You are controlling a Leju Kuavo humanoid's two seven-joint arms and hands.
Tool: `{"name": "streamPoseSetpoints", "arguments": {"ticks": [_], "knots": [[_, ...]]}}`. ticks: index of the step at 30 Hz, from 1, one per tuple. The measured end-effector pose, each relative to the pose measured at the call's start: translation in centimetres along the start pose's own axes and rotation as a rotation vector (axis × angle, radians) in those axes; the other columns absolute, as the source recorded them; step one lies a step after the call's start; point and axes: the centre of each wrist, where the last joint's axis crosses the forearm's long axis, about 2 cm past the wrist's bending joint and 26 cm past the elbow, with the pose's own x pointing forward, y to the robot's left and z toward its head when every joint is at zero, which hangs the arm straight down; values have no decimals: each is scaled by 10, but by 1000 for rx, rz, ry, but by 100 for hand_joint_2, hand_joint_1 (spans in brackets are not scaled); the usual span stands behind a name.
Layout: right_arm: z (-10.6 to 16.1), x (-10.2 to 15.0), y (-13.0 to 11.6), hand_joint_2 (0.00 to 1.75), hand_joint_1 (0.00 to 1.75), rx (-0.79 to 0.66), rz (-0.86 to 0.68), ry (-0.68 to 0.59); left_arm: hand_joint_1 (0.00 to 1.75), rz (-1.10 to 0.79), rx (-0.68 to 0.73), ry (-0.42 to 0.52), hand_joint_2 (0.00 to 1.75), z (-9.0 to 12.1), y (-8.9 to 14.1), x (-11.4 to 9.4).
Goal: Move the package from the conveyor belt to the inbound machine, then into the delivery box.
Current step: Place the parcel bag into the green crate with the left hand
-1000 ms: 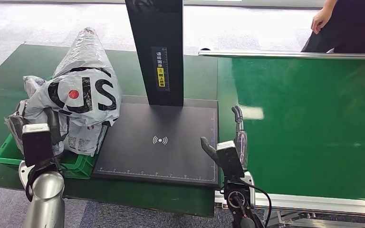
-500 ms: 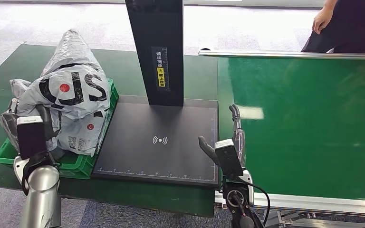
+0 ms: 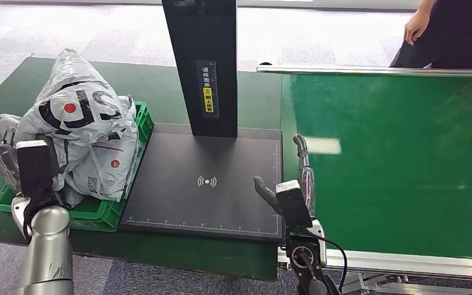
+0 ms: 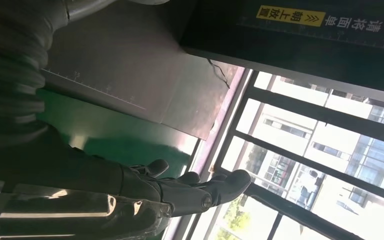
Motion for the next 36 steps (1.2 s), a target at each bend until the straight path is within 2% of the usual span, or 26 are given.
{"name": "streamPoseSetpoints", "arguments": {"ticks": [6, 15, 16, 19, 20, 29, 36], "knots": [[-1, 1, 0, 175, 0, 1, -1, -1, 145, -50, 6, 40, 175, -4, 4, -16], [-1, 1, 1, 175, 0, 7, -1, -2, 140, -85, 13, 73, 175, -5, 9, -28], [-1, 1, 2, 175, 0, 8, -1, -2, 133, -88, 13, 76, 175, -5, 10, -29], [-1, 1, 2, 175, 0, 8, -1, -3, 31, -97, 14, 82, 175, -5, 11, -32], [-1, 1, 2, 175, 0, 8, 0, -3, 2, -101, 14, 83, 175, -5, 11, -32], [-1, 1, 2, 175, 0, 8, -1, -3, 0, -121, 4, 78, 175, -4, 11, -34], [-1, 1, 2, 175, 0, 6, -1, -3, 0, -93, -43, 36, 175, 1, 3, -21]]}}
